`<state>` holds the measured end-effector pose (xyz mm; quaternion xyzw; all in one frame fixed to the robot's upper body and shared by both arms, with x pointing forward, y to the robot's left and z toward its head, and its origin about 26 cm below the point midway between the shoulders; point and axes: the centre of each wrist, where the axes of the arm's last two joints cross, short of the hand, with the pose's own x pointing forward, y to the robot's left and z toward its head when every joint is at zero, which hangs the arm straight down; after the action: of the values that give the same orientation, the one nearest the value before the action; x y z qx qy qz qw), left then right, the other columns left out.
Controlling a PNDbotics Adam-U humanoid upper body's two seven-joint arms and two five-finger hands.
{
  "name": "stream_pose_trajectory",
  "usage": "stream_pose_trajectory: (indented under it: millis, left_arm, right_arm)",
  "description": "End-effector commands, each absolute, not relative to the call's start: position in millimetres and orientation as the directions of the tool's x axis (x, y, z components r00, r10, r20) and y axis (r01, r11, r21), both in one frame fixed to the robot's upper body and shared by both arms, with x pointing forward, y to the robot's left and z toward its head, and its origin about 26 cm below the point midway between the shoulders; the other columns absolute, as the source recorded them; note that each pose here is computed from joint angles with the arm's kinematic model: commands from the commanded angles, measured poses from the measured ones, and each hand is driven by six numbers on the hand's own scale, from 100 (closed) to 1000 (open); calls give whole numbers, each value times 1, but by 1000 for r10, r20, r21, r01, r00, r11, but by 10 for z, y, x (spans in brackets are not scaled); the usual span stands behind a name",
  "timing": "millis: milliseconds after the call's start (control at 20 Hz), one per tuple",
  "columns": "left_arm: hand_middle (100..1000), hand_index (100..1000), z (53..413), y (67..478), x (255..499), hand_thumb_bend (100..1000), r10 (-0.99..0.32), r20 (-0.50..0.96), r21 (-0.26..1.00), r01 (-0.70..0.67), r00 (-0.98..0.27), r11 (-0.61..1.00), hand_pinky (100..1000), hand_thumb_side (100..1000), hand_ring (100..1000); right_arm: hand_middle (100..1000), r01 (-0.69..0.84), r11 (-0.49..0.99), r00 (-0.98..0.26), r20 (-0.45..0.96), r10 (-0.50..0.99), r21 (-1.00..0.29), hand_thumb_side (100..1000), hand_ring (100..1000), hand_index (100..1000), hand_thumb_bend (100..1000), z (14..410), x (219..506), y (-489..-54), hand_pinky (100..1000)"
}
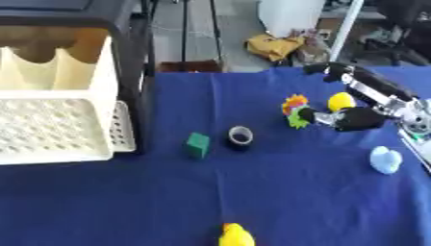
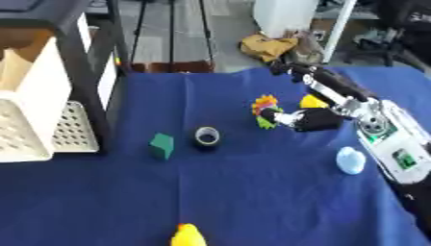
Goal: Pick up objects from table and place into drawer.
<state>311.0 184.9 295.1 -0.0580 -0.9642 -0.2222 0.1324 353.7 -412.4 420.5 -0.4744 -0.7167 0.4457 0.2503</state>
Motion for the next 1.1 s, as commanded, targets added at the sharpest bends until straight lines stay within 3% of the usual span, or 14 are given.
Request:
stream_pose_trajectory:
  millis: [50,350,1100]
  left_arm:
    - [740,851,2999,1849,3078,100,51,260,427,162,-964,890,498,1000,722]
    - [740,850,3003,1824,3075,100,60,253,436,169,-966,884,498,1000,722]
    - [740,849,2959,1803,3076,100,50,252,436,159,-967,886,495,1000,721]
  right_arm:
    - [840,486,126,-417,-103,903,-865,657,1000,1000,445,4334,3457,-4156,885]
    - [760,503,117,-391,-106,914,-856,642,1000,1000,466,4300,3453,-4233,861]
    - [744,581,135,-351,-97,931,-803,625,1000,1000,465,4341,3361,-4347,853]
